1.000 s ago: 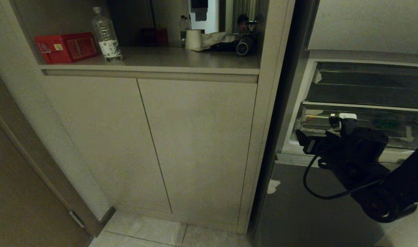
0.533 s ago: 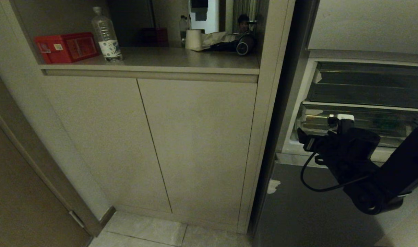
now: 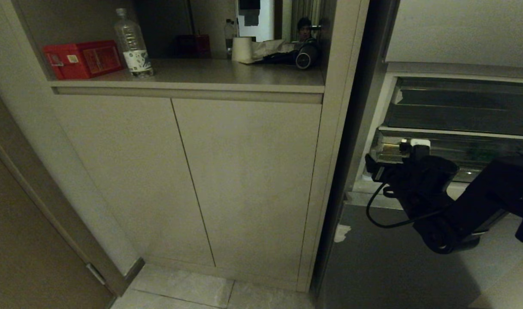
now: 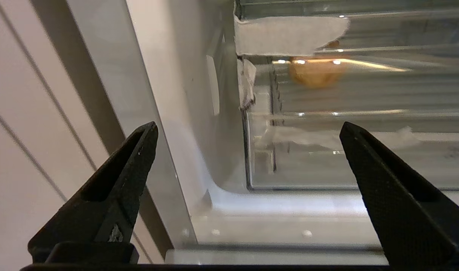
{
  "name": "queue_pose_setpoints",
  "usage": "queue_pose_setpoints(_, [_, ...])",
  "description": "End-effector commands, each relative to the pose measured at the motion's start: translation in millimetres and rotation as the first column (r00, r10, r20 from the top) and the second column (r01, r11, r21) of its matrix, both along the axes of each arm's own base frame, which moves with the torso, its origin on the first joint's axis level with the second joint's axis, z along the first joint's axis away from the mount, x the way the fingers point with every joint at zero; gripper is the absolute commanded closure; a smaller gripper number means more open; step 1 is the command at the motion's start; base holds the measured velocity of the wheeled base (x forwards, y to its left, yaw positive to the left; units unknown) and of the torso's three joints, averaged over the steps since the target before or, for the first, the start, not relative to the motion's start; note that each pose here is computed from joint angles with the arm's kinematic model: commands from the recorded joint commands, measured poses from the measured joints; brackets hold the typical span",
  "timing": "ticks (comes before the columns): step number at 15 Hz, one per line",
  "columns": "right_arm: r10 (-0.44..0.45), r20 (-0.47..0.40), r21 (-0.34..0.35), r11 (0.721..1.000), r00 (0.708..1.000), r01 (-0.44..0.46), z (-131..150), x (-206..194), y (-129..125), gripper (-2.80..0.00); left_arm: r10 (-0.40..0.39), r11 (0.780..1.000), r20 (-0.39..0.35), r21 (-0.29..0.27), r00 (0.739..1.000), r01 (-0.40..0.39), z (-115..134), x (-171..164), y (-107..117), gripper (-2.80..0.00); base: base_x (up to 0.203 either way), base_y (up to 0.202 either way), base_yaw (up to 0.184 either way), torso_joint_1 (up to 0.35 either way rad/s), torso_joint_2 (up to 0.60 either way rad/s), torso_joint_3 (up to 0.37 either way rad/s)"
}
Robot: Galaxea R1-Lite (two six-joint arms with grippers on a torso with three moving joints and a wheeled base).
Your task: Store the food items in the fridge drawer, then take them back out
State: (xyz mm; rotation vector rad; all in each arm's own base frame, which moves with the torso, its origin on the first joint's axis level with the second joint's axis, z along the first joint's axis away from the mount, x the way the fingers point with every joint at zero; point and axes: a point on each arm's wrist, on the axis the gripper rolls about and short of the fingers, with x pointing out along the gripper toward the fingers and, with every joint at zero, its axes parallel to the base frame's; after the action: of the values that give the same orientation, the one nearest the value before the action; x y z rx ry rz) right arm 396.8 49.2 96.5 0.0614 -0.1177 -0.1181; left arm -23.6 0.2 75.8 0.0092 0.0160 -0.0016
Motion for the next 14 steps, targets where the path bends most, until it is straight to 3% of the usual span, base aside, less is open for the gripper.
queue_pose_setpoints(1, [-0.002,0.018,0.003,1.000,1.000,0.002,-4,10,1,-2.80,0.000,1.000,-0.001,0.000,1.000,0.000,0,0,0,0.00,0.000,0.000,0.000,0.000,0.00,0.000])
queue_pose_setpoints(14, [-0.044,0.076,-0.015,0.999,0.996,0.046,14,15,-17,-2.80,0.000,1.000,-0.001,0.000,1.000,0.000,0,0,0,0.00,0.000,0.000,0.000,0.000,0.00,0.000])
